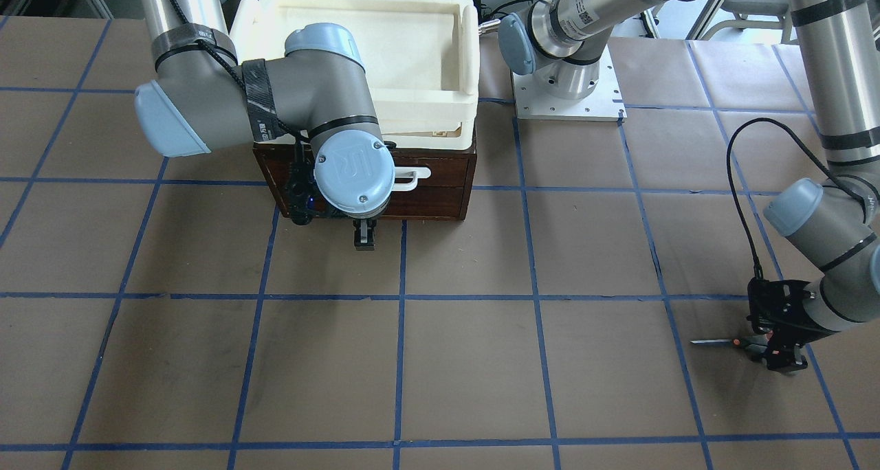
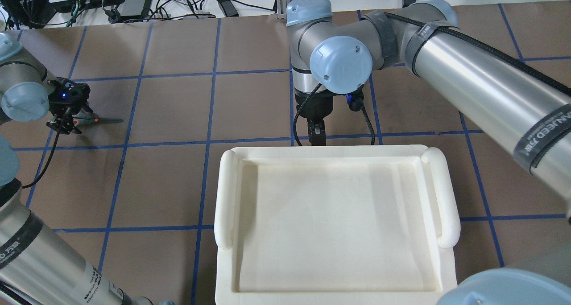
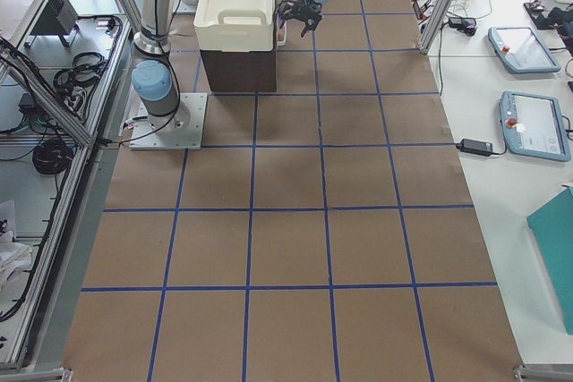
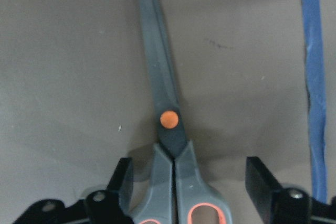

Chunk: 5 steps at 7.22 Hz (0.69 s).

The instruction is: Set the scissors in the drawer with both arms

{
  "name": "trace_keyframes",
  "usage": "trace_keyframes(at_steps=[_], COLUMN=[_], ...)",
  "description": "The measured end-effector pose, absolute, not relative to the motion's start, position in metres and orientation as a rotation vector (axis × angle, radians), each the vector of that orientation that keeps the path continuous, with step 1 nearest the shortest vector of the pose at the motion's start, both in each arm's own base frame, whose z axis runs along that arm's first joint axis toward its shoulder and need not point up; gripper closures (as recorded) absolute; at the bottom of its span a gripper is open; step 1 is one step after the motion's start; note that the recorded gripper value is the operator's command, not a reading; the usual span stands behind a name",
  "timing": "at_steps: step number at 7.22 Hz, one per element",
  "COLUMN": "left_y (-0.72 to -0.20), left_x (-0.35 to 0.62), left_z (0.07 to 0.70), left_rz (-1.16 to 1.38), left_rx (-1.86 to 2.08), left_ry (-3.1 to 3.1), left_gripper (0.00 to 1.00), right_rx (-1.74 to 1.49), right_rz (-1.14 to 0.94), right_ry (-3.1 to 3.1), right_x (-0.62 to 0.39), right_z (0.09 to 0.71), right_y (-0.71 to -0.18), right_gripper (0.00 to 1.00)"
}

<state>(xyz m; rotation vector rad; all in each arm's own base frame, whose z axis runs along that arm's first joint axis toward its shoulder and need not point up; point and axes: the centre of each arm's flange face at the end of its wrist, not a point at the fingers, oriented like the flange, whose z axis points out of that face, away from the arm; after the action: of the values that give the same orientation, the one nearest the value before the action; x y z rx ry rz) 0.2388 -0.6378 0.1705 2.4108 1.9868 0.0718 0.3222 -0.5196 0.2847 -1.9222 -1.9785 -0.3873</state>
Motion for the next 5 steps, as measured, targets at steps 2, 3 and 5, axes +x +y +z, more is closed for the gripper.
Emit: trace_keyframes(at_steps=[2, 3, 5], left_y=[-0.638, -0.638, -0.638], left_x=[0.239, 0.240, 0.240], left_z=[0.170, 0.170, 0.170], left_rz=[0.070, 0.070, 0.070], left_rx=[2.413, 2.413, 2.416], left_ry=[1.985, 1.984, 1.983], left_gripper=[0.48, 0.52, 0.74], right_rx=[-1.915, -1.914, -1.906], right_rz=[-0.397, -0.407, -0.419], right_ry=[-1.972, -1.970, -1.962], right_x=[0.324, 0.325, 0.325], right_z=[0.277, 0.275, 0.269], right_y=[-0.521, -0.520, -0.519], right_gripper=[0.00, 0.00, 0.00])
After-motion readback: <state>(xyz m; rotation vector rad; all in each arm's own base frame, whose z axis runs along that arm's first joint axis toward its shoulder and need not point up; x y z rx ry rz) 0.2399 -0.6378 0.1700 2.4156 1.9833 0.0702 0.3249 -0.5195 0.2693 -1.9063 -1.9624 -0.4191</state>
